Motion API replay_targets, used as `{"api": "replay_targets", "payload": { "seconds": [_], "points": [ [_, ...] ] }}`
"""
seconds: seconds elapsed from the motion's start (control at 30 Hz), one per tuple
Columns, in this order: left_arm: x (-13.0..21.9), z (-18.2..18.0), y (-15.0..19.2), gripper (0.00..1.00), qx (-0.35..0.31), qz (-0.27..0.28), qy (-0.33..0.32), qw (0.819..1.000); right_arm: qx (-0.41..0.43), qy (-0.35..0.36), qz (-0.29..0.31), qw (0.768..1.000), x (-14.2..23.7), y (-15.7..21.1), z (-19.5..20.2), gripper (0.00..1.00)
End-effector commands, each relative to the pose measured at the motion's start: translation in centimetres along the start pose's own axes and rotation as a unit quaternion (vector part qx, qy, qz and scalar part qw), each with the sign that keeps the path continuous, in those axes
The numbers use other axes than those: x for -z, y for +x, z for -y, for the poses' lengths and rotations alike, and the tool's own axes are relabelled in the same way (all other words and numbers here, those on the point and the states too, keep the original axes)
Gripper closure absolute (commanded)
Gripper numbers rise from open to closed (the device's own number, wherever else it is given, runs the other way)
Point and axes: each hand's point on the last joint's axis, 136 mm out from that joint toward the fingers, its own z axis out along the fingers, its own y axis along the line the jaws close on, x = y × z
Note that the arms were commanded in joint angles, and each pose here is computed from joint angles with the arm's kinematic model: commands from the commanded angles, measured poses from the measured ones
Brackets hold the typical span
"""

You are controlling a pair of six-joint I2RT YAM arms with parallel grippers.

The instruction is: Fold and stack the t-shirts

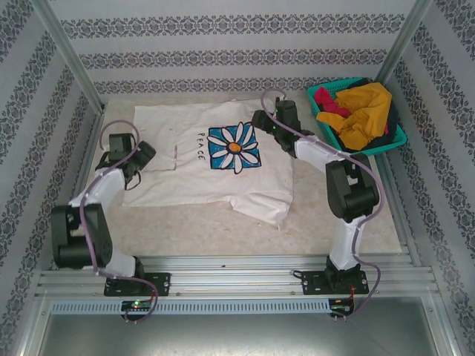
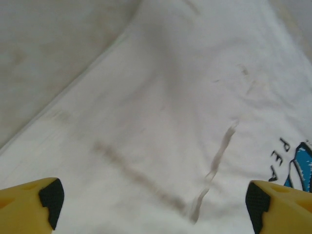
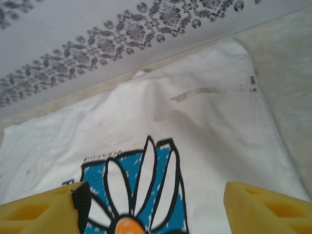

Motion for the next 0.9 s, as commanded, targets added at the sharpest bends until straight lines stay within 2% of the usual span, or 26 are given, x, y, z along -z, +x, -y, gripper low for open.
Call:
{"api": "replay_targets", "payload": {
  "seconds": [0.0, 0.17, 0.33, 0.57, 0.77, 0.87],
  "points": [
    [2.2, -6.7, 3.0, 0.14, 0.03, -0.019, -0.121, 0.992, 0.047, -0.016, -0.009, 0.999, 1.0, 2.8, -0.6, 0.3],
    [3.9, -11.3, 4.1, 0.27, 0.059, -0.017, -0.211, 0.975, 0.065, -0.041, -0.048, 0.996, 2.0, 7.4, -1.6, 0.3],
    [2.3, -12.7, 4.8, 0.4, 0.108, -0.052, -0.224, 0.967, 0.062, -0.052, -0.075, 0.994, 1.6, 10.5, -2.4, 0.3],
    [0.3, -13.0, 5.5, 0.53, 0.136, -0.079, -0.242, 0.958, 0.056, -0.051, -0.077, 0.994, 1.4, 11.0, -2.3, 0.31],
    [-0.3, -14.3, 5.8, 0.56, 0.141, -0.079, -0.264, 0.951, 0.054, -0.047, -0.078, 0.994, 1.7, 10.8, -1.5, 0.31],
    [-0.6, -14.7, 5.8, 0.6, 0.141, -0.076, -0.266, 0.95, 0.053, -0.045, -0.079, 0.994, 2.0, 10.9, -1.1, 0.31]
  ]
}}
